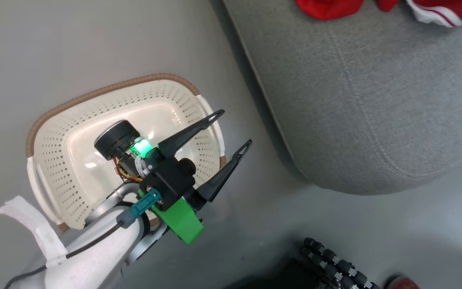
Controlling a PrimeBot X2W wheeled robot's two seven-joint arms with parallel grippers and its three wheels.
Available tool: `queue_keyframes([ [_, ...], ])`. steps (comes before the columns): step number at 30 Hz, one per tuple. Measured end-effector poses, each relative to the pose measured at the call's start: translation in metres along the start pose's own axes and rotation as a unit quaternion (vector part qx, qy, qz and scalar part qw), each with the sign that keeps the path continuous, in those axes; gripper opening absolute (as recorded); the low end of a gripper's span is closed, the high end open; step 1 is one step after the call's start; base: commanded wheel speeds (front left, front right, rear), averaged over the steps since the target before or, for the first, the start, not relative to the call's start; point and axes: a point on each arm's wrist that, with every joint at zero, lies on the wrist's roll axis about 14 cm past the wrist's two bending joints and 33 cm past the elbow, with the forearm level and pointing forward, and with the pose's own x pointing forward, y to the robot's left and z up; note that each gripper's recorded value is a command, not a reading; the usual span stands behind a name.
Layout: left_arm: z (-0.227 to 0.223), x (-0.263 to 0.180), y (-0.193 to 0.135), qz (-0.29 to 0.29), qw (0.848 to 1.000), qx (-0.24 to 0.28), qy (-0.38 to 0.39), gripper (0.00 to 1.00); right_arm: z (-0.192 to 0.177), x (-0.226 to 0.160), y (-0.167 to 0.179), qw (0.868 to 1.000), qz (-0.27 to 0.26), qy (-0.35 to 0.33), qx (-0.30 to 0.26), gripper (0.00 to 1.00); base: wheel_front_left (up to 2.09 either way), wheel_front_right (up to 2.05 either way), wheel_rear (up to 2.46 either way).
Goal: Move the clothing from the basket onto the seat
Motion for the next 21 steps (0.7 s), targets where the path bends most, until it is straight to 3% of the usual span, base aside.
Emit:
queue_keyframes([
  [5, -0.020, -0.015, 0.020, 0.036, 0.999, -0.015, 0.013, 1.00, -0.060, 0.008, 0.038, 0.997, 0.040, 0.064, -0.009, 0.00, 0.00, 0.00, 0.00],
  [12, -0.048, -0.035, 0.029, 0.064, 0.996, -0.038, 0.041, 1.00, -0.152, -0.035, 0.102, 0.978, 0.065, 0.191, 0.044, 0.00, 0.00, 0.00, 0.00],
  [13, -0.050, -0.037, 0.030, 0.067, 0.996, -0.041, 0.043, 1.00, -0.160, -0.043, 0.108, 0.975, 0.062, 0.205, 0.053, 0.18, 0.00, 0.00, 0.00],
  [14, -0.052, -0.039, 0.029, 0.069, 0.996, -0.044, 0.046, 1.00, -0.168, -0.050, 0.110, 0.972, 0.055, 0.218, 0.063, 1.00, 0.00, 0.00, 0.00],
  [21, -0.046, -0.040, 0.029, 0.082, 0.995, -0.041, 0.044, 1.00, -0.167, -0.097, 0.114, 0.964, 0.037, 0.252, 0.077, 1.00, 0.00, 0.00, 0.00],
])
